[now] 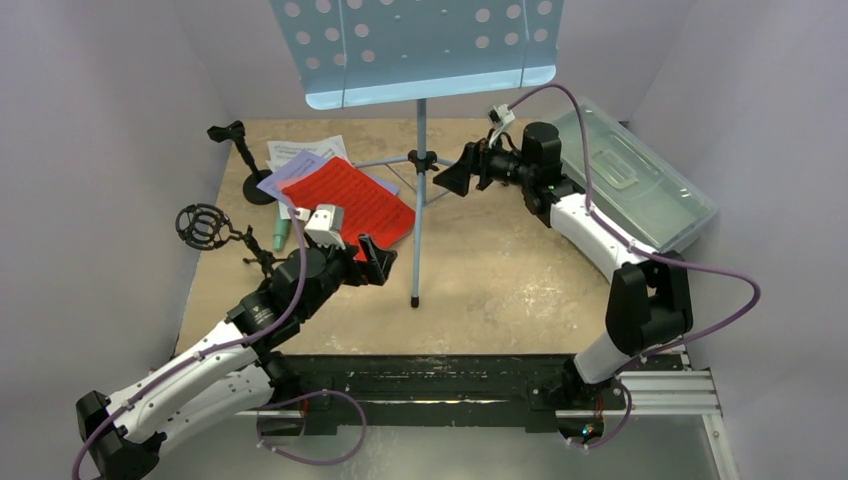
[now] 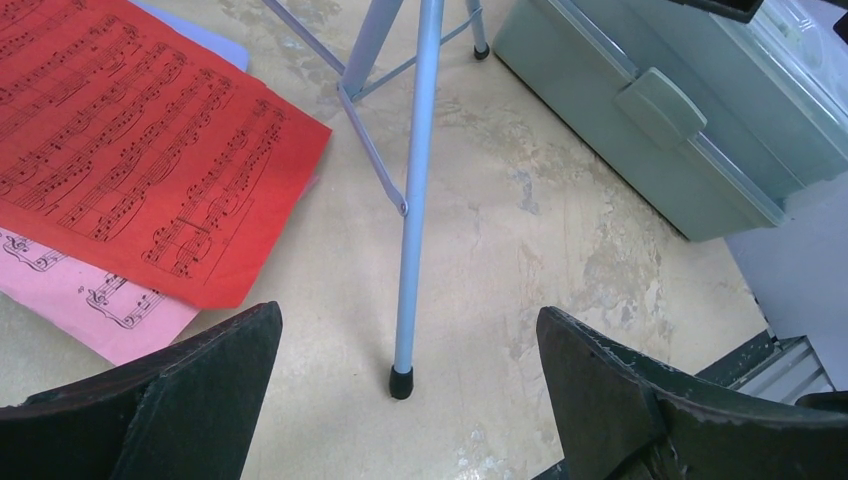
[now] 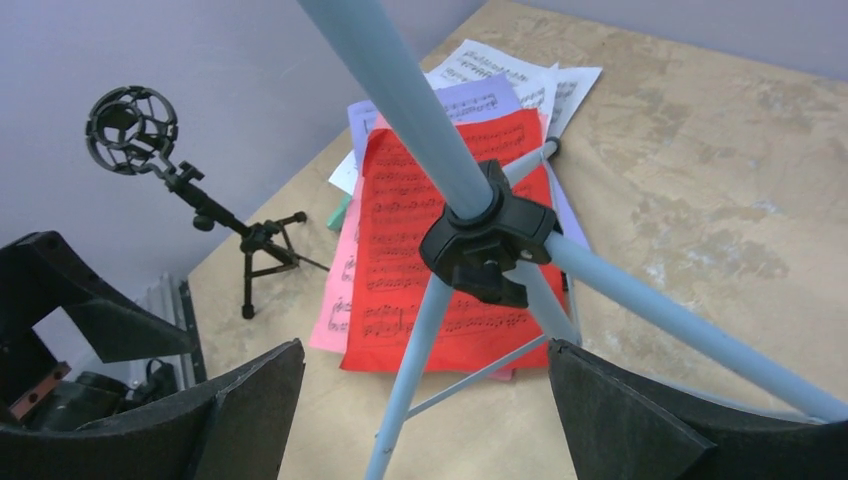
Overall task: Pack up the instrument practice props
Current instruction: Unscrew the knob on the music stand.
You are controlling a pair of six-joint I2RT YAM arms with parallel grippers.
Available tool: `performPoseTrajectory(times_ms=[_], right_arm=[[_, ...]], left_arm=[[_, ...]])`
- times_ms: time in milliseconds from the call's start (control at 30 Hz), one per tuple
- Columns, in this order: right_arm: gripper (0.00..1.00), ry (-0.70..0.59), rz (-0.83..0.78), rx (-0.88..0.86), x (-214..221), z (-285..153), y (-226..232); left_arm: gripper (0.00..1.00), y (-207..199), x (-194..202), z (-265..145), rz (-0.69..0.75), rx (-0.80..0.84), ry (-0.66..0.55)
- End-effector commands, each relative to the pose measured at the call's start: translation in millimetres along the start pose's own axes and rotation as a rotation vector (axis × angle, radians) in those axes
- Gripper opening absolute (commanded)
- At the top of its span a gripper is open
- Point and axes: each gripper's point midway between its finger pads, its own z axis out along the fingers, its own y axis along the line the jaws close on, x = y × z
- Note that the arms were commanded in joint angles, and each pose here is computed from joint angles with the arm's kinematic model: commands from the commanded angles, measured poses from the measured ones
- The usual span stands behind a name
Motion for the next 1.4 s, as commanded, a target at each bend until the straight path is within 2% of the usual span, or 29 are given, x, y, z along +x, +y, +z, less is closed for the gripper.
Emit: performPoseTrajectory(times_ms=[0,167,400,633,767,1133,1367], right_arm=[[0.92,-0.072,-0.153,0.029,-33,10,-3],[0.86,-0.054,-0.138,0.077,-29,25,-8],[0.85,-0.056,-0.072,0.133,-24,30,-16],[0.81,-0.081,0.234,0.032,-14,33,3],[0.79,-0.114,0.349,0.007,-16,25,12],[0.83,-0.091,0.404,0.015,13,4,2],[0.84,-0.118,0.445,-0.002,10,4,5]], left_arm=[[0.99,-12,-16,1,-0.026,0.036,-0.039],[0.98,-11,-14,0,-0.038,0.037,-0.033],[0.98,-9,-16,-4,-0.04,0.031,-0.04],[0.98,-9,-16,-3,-0.04,0.032,-0.038],[0.98,-9,-18,-6,-0.043,0.031,-0.045],[0.98,-6,-18,-9,-0.047,0.024,-0.052],[0.98,-6,-17,-7,-0.047,0.022,-0.051]])
